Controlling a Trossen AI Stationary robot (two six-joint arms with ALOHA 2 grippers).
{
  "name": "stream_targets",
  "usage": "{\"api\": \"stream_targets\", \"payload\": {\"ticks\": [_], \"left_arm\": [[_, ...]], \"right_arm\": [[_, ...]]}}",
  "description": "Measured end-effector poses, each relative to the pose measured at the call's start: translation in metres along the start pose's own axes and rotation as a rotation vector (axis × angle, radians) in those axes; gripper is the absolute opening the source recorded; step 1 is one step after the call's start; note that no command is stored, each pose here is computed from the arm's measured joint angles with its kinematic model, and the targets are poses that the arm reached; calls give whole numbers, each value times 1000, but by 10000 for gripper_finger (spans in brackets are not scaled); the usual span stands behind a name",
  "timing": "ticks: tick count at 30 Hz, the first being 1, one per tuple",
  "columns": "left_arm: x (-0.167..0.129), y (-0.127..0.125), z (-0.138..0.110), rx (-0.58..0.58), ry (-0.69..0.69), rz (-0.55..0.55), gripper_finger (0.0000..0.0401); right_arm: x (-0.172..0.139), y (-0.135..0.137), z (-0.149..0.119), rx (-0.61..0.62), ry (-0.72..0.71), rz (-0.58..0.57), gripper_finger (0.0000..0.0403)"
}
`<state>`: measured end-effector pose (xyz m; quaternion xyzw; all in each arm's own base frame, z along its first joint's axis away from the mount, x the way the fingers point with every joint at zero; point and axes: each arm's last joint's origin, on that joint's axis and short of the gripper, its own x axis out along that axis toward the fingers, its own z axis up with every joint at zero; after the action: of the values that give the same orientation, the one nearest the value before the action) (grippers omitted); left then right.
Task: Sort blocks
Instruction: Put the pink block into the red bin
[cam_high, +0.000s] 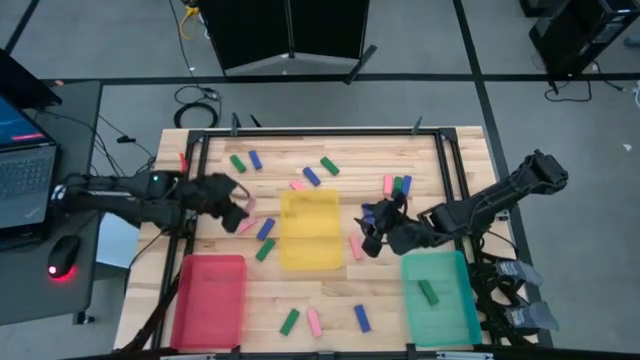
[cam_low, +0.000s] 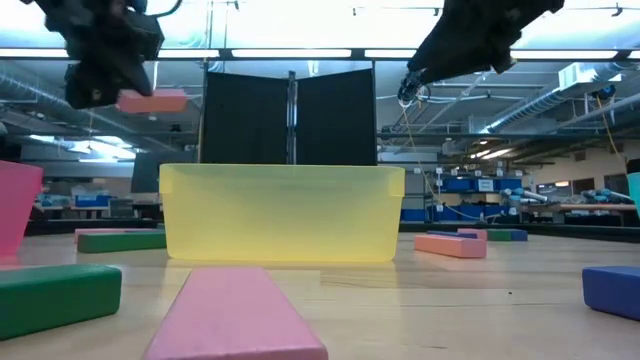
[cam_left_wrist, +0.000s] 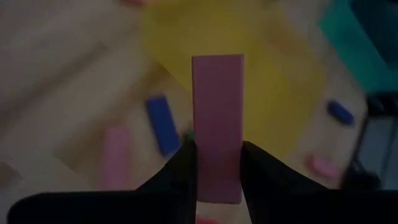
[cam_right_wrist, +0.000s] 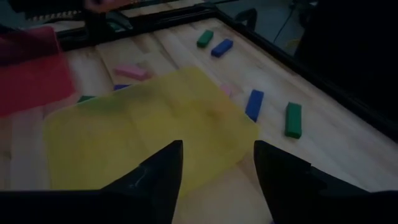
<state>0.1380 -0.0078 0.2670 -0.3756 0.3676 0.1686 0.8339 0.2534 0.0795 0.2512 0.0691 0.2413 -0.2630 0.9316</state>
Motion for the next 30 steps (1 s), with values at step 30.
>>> {"api": "stream_targets", "payload": {"ticks": [30], "left_arm": [[25,-54,-129,54,701,118,190]], "right_arm": [[12,-13,7,-4,24,-27,219]]}}
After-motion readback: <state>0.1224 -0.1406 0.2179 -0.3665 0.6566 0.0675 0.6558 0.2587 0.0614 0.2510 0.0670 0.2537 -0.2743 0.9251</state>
